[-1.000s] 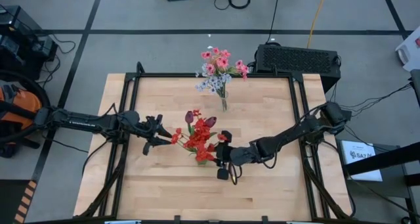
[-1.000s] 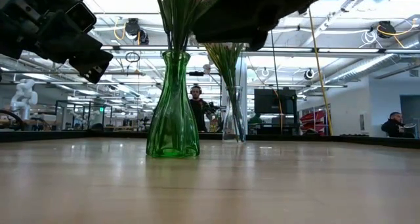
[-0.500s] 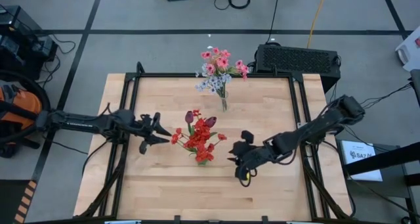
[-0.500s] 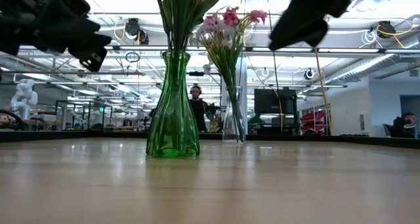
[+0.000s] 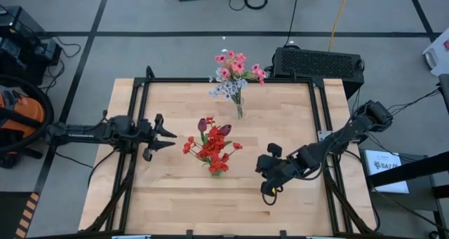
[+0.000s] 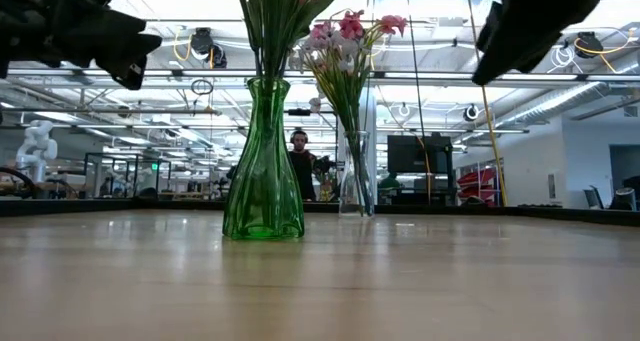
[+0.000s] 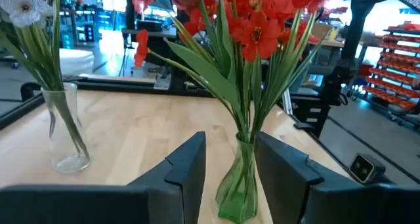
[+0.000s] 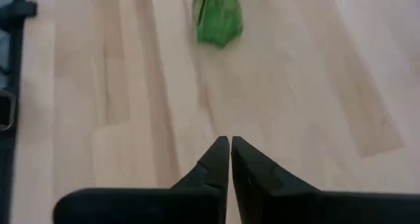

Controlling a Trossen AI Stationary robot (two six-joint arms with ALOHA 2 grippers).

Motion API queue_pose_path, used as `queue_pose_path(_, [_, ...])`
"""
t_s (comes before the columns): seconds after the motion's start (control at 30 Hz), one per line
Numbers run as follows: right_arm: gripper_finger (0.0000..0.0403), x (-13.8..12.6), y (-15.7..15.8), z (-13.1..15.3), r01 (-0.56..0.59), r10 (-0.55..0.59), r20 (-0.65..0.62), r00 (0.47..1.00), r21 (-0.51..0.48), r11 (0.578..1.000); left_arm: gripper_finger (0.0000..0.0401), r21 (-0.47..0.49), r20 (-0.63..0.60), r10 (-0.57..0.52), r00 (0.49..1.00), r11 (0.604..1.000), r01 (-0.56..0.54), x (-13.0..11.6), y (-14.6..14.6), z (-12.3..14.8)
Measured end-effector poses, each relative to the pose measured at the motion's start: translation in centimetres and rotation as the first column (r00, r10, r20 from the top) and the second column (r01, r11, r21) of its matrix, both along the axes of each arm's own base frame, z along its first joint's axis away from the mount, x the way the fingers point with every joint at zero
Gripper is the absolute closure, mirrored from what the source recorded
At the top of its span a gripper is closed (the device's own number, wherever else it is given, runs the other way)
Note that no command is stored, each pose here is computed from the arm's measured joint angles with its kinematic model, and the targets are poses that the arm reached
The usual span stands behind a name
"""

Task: Sort flowers into vase by color
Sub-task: Return to Home Position

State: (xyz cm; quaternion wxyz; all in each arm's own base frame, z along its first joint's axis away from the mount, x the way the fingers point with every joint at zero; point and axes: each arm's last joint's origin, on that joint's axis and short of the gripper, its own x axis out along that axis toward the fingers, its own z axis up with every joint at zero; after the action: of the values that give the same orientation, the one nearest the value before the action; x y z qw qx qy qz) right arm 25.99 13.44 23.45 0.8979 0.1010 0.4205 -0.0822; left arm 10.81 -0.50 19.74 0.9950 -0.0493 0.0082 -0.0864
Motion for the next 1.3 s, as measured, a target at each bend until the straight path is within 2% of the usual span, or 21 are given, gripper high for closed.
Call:
queue_pose_path(0.2, [0.0391,-0.3,0.1,-0.2,-0.016,0.021,-0.065,0.998,0.075,0.997,0.0265,0.001,0.028,0.008,1.0,1.0,-0.008,-1.0,0.0,0.1])
queue_pose_path(0.43, [0.0402,-0.3,0.1,-0.2,-0.027,0.031,-0.064,0.997,0.063,0.998,0.0265,0.0,0.074,0.029,0.997,1.0,-0.029,-1.7,0.1,-0.5])
queue_pose_path(0.6, [0.0402,-0.2,0.1,-0.2,-0.028,0.032,-0.058,0.998,0.065,0.997,0.0265,-0.026,0.149,0.033,0.988,0.999,-0.029,-1.3,0.1,-1.7])
queue_pose_path(0.73, [0.0402,-0.2,0.1,-0.2,-0.028,0.032,-0.057,0.998,0.066,0.997,0.0265,-0.029,0.164,0.097,0.982,0.995,-0.094,-1.2,0.3,-1.7])
queue_pose_path(0.87, [0.0403,-0.2,0.1,-0.2,-0.028,0.032,-0.056,0.998,0.066,0.997,0.0265,0.007,0.158,0.143,0.977,0.989,-0.146,-1.2,0.4,-1.8])
queue_pose_path(1.07, [0.0403,-0.2,0.1,-0.2,-0.028,0.032,-0.056,0.998,0.066,0.997,0.0265,0.017,0.079,0.121,0.99,0.992,-0.122,-1.1,0.3,-2.6])
queue_pose_path(1.3, [0.0403,-0.2,0.0,-0.3,-0.003,0.008,-0.061,0.998,0.072,0.997,0.0265,0.019,0.07,0.12,0.99,0.992,-0.121,-1.1,0.3,-2.7])
